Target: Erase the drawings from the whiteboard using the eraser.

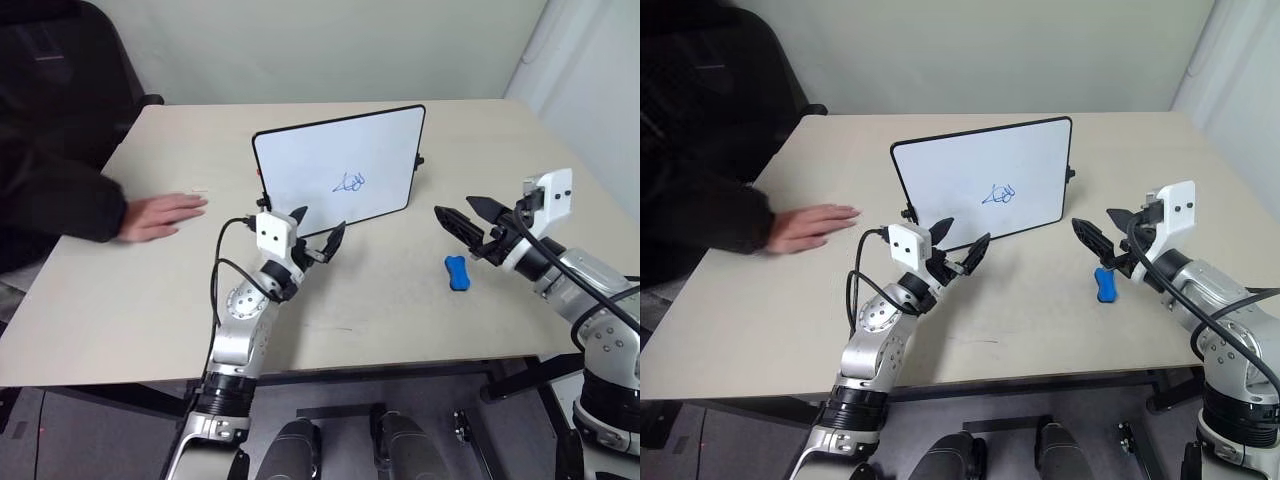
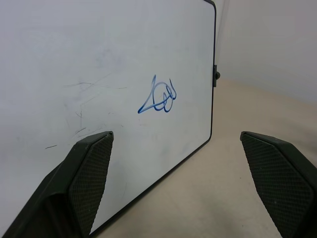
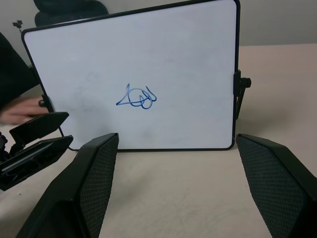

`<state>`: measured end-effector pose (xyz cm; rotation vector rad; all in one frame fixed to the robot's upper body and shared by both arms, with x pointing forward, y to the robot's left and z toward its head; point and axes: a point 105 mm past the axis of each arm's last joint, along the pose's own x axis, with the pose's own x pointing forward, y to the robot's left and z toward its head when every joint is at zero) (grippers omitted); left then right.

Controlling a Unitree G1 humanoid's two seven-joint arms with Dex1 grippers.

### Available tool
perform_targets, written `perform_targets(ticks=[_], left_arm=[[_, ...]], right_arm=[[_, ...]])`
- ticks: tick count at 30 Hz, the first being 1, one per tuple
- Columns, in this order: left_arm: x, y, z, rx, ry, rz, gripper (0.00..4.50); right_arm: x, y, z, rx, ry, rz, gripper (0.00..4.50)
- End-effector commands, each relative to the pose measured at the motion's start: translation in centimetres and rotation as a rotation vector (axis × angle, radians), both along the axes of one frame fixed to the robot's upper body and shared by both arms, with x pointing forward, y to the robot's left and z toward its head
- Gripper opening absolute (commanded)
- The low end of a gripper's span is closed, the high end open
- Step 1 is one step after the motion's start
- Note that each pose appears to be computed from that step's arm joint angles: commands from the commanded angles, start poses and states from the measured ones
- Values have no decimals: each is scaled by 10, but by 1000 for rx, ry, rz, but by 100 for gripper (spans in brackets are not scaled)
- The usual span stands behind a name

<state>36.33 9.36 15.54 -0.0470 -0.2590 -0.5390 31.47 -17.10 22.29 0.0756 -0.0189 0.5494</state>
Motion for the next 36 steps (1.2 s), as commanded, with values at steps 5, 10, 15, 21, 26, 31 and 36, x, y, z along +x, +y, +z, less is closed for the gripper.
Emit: perform_targets(ticks=[5, 10, 15, 21, 26, 31, 36], left_arm=[[2, -5, 12, -8, -46, -21, 450], [2, -13, 7, -20, -25, -59, 450], [2, -15, 6, -28, -21, -56, 450], [-2, -15, 5, -43, -16, -53, 450], [-4, -13, 6, -51, -25, -34, 450], [-6, -12, 6, -56, -26, -31, 450], [-10, -12, 6, -62, -26, -20, 450]], right_arm=[[-10, 0, 12, -9, -52, -11, 400], [-5, -13, -15, -63, 153, -82, 400], [1, -40, -44, -131, 355, -198, 400], [-2, -46, -62, -98, 549, -181, 400], [4, -44, -68, -141, 649, -160, 400], [10, -46, -76, -209, 740, -174, 400], [17, -48, -82, -246, 818, -179, 400]])
